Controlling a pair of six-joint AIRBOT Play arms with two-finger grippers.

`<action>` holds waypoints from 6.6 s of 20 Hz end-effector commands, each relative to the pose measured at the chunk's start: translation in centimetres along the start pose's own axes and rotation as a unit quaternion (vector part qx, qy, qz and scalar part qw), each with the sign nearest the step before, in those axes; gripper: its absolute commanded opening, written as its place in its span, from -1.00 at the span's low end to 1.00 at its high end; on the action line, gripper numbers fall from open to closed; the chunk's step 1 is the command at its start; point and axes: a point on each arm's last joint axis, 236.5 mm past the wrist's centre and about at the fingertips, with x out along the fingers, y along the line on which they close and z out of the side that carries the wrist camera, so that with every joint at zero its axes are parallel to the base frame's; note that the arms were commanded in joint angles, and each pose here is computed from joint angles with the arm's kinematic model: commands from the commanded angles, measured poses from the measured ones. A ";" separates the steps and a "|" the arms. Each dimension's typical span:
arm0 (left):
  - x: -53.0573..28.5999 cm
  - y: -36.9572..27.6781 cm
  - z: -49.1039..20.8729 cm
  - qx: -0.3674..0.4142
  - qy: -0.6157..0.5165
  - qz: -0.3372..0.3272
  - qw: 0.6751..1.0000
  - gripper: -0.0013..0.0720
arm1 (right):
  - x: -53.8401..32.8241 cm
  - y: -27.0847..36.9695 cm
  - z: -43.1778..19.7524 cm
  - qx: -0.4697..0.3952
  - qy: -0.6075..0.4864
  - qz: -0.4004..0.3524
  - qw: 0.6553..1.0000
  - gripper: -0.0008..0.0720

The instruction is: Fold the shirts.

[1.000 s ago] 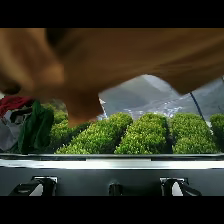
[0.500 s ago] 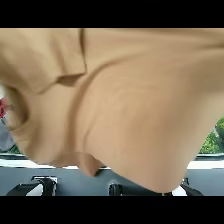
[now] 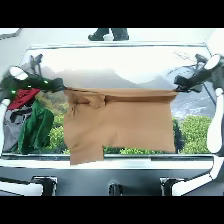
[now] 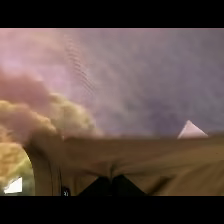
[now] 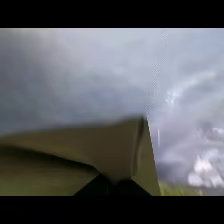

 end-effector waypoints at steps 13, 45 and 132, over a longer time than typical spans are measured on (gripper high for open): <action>2.8 4.0 -13.5 -0.028 0.276 0.007 0.961 -0.89 | 6.3 -1.9 -9.5 0.005 0.196 -0.030 0.980 -0.85; 1.3 -1.1 -33.3 -0.129 0.263 -0.080 0.953 -0.78 | -1.6 -7.3 -19.9 0.083 0.295 -0.022 0.952 0.49; 5.3 -20.2 -7.9 0.095 0.035 -0.142 0.985 -0.90 | -13.3 25.8 -12.6 -0.196 0.033 0.260 0.945 -0.86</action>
